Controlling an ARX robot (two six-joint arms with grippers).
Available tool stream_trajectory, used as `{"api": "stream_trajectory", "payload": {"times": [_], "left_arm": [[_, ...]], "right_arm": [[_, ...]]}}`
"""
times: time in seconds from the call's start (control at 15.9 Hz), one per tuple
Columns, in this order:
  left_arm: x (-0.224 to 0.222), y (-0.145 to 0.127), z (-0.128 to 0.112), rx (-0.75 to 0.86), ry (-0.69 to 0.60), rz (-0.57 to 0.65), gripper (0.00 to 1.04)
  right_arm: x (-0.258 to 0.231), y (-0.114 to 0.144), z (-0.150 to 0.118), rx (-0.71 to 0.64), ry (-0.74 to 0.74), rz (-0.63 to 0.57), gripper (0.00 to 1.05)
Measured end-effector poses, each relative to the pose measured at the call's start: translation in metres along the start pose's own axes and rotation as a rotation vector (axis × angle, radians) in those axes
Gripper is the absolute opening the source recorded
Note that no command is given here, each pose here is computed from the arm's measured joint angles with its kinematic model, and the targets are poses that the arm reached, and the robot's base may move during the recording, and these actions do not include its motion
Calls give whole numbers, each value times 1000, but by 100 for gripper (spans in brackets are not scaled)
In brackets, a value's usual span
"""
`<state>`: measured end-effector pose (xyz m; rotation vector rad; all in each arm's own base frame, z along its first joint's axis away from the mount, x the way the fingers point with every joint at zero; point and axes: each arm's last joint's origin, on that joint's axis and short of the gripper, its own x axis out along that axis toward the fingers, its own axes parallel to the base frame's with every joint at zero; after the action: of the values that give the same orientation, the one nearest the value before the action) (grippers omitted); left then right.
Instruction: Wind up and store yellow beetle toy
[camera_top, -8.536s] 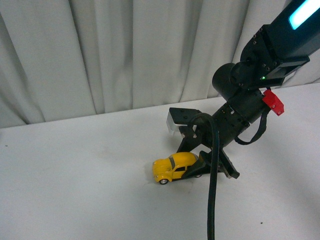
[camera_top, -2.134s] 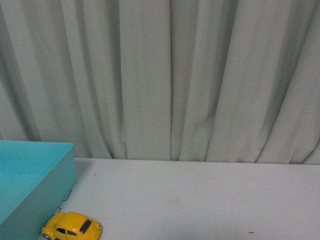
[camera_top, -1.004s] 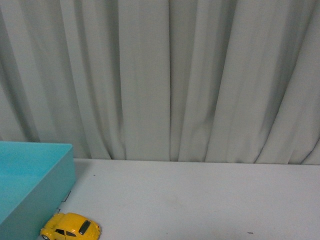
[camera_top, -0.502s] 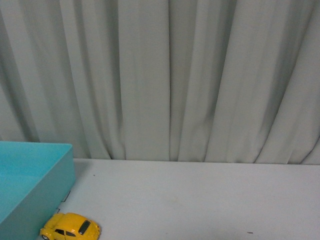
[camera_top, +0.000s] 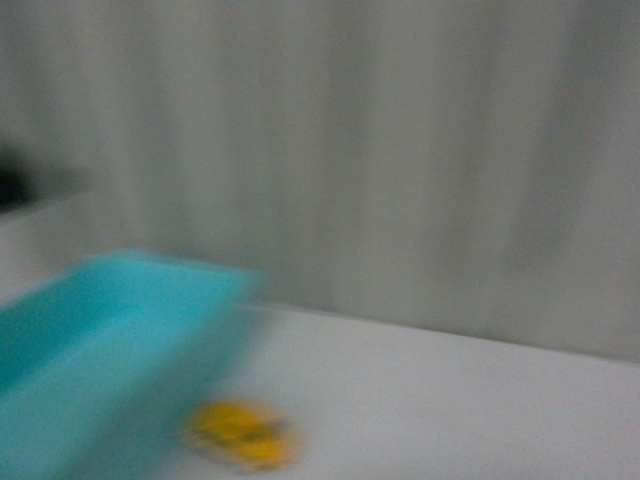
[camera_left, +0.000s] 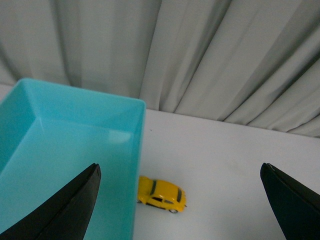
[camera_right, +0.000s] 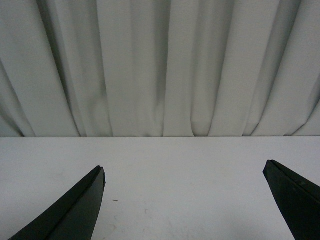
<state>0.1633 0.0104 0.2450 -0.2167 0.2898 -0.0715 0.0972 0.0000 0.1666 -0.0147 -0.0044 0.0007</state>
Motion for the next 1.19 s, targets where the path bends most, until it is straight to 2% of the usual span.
{"api": "stream_trajectory", "payload": {"times": [0.13,0.19,0.31,0.44,0.75,0.82,1.19], "left_arm": [[36,-3,10,62,53,-42,98],[80,-12,19,150,123,-97,98],[136,-39,28,317,232,-254,98],[170,-55,10,511,385,-373,98],[204,-52,-28,1076,675,-512,98],[210,-52,-35,1210,737,-573,98],[235,-49,-58,1539,821,-615,98]], "right_arm": [[0,0,0,0,1,-2,98],[0,0,0,0,0,-1,98],[0,0,0,0,0,-1,98],[0,0,0,0,1,-1,98],[0,0,0,0,0,-1,98],[0,0,0,0,0,-1,98],[0,0,0,0,0,-1,98]]}}
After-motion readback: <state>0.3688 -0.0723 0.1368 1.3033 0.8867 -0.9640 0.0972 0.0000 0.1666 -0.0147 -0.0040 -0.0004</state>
